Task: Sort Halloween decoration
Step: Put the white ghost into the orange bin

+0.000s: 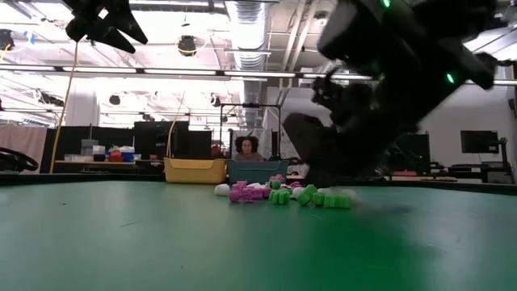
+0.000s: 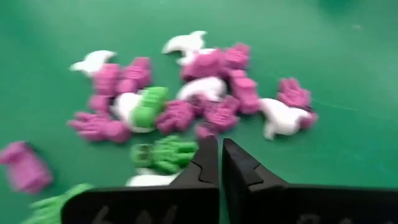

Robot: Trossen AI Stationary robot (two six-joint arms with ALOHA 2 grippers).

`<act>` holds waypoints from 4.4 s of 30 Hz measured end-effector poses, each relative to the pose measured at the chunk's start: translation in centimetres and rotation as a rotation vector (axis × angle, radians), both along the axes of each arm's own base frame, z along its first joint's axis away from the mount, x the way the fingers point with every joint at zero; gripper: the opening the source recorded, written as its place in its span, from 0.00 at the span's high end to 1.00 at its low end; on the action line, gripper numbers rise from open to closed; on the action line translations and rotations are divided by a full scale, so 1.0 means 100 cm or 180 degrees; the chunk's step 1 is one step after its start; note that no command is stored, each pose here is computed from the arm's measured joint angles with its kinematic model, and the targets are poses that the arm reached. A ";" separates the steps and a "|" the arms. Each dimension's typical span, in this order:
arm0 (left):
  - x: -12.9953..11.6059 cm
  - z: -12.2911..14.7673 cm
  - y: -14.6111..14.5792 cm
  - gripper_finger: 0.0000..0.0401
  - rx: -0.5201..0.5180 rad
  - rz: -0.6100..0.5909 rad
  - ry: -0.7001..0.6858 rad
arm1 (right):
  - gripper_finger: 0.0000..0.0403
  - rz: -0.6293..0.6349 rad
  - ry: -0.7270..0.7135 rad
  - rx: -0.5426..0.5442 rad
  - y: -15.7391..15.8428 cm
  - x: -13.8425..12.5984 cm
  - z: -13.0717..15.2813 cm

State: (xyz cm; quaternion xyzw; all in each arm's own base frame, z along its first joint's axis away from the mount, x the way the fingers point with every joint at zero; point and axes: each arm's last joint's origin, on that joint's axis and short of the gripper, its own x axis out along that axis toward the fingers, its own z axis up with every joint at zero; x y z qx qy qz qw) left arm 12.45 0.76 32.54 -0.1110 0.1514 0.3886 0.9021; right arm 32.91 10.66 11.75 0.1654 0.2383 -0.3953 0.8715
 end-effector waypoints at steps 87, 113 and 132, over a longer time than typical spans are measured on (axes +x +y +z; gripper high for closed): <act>0.018 -0.009 -0.001 0.42 -0.0107 0.0248 0.0036 | 0.60 0.1322 0.0105 0.0004 -0.080 -0.054 0.011; 0.018 -0.009 -0.001 0.42 -0.0084 0.0250 0.0050 | 0.62 0.1506 0.0449 0.0085 -0.077 -0.033 -0.003; 0.018 -0.009 -0.001 0.42 -0.0078 0.0251 0.0054 | 0.63 0.1259 0.0896 -0.0031 -0.120 -0.039 -0.009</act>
